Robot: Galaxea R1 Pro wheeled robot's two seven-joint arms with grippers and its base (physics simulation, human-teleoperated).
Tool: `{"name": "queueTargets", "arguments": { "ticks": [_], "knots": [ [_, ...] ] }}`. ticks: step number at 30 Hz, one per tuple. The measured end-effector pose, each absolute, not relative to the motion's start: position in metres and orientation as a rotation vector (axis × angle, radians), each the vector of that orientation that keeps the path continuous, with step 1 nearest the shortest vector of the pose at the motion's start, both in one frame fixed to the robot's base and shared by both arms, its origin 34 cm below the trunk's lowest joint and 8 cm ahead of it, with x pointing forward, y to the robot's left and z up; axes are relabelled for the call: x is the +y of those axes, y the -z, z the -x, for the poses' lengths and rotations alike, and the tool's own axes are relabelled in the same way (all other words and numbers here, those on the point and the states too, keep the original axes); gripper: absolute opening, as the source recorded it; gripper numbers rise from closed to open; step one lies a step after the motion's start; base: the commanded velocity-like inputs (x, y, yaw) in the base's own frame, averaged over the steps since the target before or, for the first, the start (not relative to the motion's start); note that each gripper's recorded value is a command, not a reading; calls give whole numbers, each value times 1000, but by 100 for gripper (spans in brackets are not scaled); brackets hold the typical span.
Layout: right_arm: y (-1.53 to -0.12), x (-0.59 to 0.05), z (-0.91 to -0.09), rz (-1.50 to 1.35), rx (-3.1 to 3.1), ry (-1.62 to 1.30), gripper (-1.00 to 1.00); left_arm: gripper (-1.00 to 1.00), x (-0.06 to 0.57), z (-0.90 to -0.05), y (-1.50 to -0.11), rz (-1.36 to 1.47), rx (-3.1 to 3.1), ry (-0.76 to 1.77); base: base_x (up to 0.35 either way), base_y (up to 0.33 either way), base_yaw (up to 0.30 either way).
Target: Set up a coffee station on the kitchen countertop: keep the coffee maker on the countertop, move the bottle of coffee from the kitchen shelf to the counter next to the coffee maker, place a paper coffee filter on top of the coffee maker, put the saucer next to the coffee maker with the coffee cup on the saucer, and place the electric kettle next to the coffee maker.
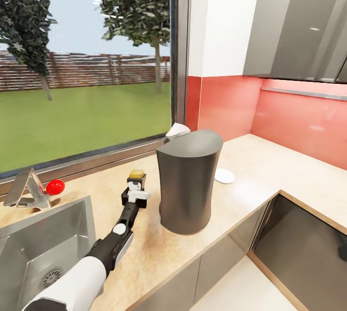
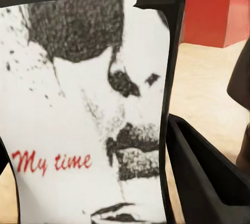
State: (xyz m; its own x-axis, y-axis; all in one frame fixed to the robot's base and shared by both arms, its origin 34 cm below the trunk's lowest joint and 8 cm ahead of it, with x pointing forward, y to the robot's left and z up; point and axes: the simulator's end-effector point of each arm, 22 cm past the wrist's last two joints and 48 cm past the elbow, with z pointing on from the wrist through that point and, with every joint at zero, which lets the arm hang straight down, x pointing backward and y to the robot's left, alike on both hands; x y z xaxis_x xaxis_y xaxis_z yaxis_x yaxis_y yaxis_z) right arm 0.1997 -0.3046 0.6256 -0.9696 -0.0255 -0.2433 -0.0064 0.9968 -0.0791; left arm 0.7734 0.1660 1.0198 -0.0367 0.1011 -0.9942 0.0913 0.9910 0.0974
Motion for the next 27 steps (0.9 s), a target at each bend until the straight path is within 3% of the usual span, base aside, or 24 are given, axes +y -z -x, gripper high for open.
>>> {"name": "queueTargets", "arguments": {
  "ticks": [17,18,27],
  "knots": [
    [-626,-305,-199,28,2893,114,100,-100,154,-764,-998,-157,1652,14,0,0,0],
    [-626,-305,-199,28,2893,114,100,100,151,-764,-998,-158,1652,17,0,0,0],
    [-626,-306,-199,27,2893,115,100,100,150,-764,-999,-154,1651,18,0,0,0]
  ]
}}
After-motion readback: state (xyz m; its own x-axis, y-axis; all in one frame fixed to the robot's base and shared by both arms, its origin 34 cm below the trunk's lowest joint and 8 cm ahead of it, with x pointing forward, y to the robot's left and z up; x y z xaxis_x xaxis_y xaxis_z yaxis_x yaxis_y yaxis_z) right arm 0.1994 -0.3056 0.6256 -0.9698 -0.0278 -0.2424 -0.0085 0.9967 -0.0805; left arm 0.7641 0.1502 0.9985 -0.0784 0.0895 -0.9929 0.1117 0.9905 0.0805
